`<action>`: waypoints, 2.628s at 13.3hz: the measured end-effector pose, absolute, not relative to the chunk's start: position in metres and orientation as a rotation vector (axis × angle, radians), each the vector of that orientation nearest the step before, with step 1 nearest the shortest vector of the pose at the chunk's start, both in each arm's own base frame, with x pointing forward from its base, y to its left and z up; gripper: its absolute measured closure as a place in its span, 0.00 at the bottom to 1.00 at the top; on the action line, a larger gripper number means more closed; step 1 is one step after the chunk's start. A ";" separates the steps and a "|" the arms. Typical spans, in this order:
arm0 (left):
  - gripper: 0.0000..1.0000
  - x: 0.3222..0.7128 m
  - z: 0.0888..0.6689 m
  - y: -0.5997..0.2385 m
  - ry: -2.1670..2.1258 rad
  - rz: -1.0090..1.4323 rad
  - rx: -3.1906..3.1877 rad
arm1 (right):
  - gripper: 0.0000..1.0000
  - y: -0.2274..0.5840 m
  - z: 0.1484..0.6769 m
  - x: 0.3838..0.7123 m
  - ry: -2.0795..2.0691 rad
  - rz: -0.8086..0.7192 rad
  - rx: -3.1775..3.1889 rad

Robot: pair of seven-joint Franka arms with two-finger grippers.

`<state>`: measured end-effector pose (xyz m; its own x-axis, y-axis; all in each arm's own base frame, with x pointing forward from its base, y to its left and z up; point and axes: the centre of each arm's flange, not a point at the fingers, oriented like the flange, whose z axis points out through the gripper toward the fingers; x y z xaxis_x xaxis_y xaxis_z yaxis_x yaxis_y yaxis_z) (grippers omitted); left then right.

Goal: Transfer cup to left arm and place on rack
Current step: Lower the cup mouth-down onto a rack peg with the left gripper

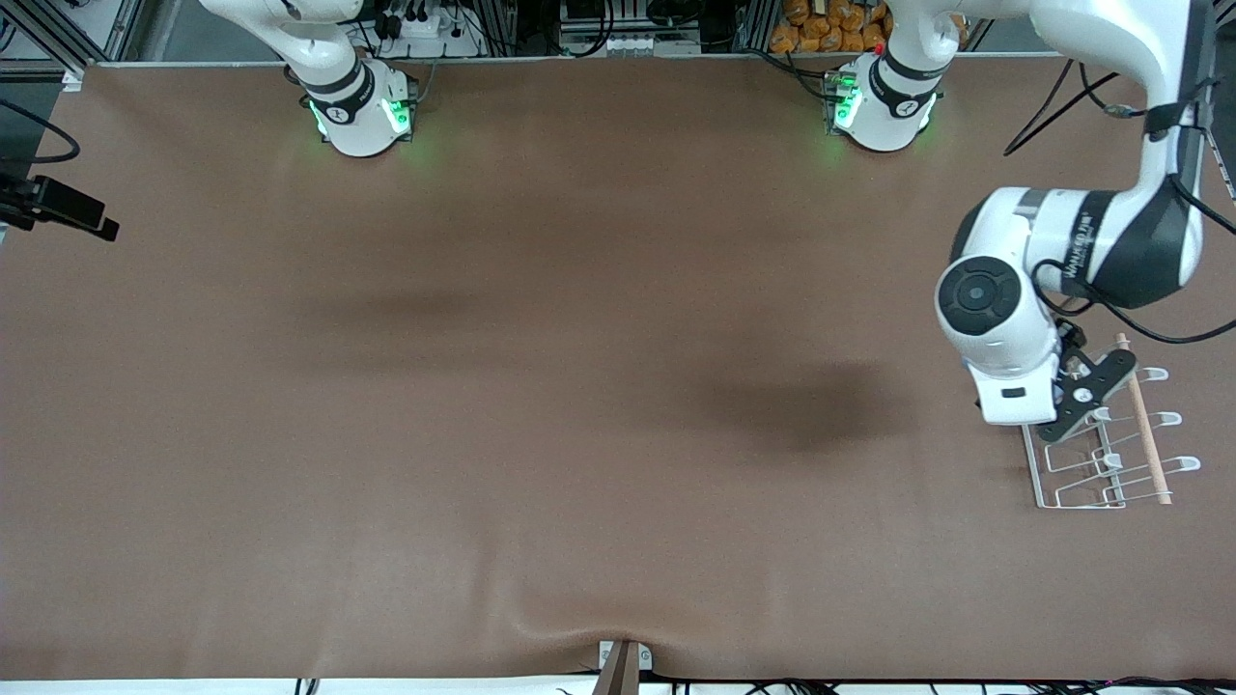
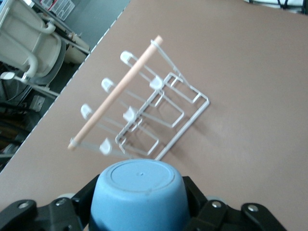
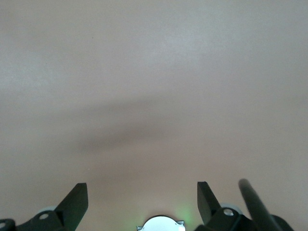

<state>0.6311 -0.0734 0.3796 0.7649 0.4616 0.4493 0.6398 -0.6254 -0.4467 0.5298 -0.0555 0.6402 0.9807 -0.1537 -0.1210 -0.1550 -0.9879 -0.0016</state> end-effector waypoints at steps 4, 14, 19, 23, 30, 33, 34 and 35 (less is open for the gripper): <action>0.30 0.626 0.358 -0.021 -0.733 -0.455 -2.312 | 0.00 -0.054 0.643 0.527 0.243 0.189 -3.113; 0.30 0.574 0.341 0.025 -0.790 -0.778 -2.004 | 0.00 -0.054 0.641 0.526 0.243 0.205 -3.111; 0.30 0.568 0.330 0.064 -0.744 -0.879 -1.898 | 0.00 -0.051 0.642 0.526 0.235 0.204 -3.112; 0.30 0.568 0.319 0.034 -0.724 -0.908 -1.905 | 0.00 -0.050 0.643 0.526 0.232 0.193 -3.113; 0.30 0.569 0.294 0.033 -0.716 -0.947 -1.868 | 0.00 -0.050 0.648 0.524 0.231 0.202 -3.114; 0.30 0.569 0.291 0.034 -0.717 -0.947 -1.868 | 0.00 -0.051 0.652 0.523 0.233 0.190 -3.114; 0.30 0.568 0.285 0.034 -0.723 -0.946 -1.869 | 0.00 -0.051 0.652 0.523 0.233 0.190 -3.114; 0.30 0.568 0.277 0.034 -0.724 -0.948 -1.869 | 0.00 -0.051 0.652 0.523 0.233 0.192 -3.114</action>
